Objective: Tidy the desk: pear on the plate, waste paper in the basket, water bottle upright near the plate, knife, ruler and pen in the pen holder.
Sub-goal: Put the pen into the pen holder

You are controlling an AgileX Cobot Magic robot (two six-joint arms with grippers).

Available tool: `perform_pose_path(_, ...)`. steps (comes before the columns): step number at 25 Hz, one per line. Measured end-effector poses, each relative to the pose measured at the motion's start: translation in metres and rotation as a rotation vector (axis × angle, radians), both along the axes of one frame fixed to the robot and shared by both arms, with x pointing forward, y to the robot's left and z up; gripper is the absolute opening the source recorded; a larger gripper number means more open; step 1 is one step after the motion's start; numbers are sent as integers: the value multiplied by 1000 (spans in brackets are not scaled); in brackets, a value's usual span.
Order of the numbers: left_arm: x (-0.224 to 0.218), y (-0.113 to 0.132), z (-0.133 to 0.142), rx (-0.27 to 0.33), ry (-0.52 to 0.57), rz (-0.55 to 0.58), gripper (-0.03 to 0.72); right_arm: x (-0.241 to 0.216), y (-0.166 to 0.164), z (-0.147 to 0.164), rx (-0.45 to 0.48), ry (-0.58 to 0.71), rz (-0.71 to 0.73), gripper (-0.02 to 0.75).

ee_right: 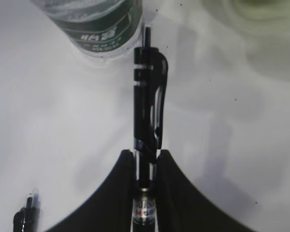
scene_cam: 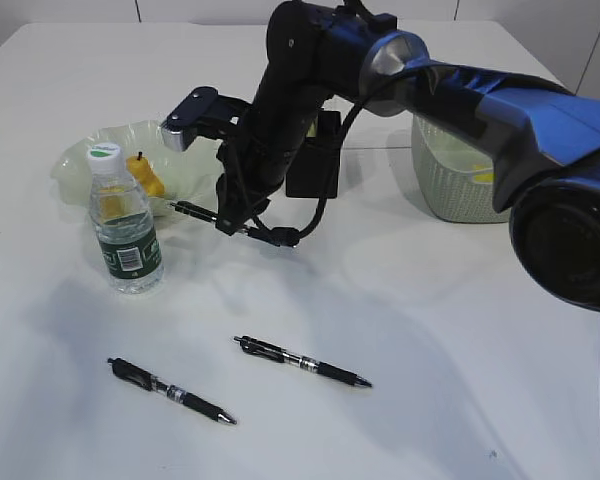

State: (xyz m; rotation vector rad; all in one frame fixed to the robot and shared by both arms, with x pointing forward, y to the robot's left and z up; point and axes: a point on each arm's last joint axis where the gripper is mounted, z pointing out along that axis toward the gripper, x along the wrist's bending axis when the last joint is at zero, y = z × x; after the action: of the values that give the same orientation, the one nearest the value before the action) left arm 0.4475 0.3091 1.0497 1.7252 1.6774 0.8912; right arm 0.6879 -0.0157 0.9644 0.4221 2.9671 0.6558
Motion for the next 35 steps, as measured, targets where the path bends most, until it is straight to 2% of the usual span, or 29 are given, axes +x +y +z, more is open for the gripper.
perform_pose_path(22,0,0,0,0,0,0,402,11,-7,38,87,-28,-181,69)
perform_pose_path(35,0,0,0,0,-7,-1,402,16,-5,52,196,-11,-362,69)
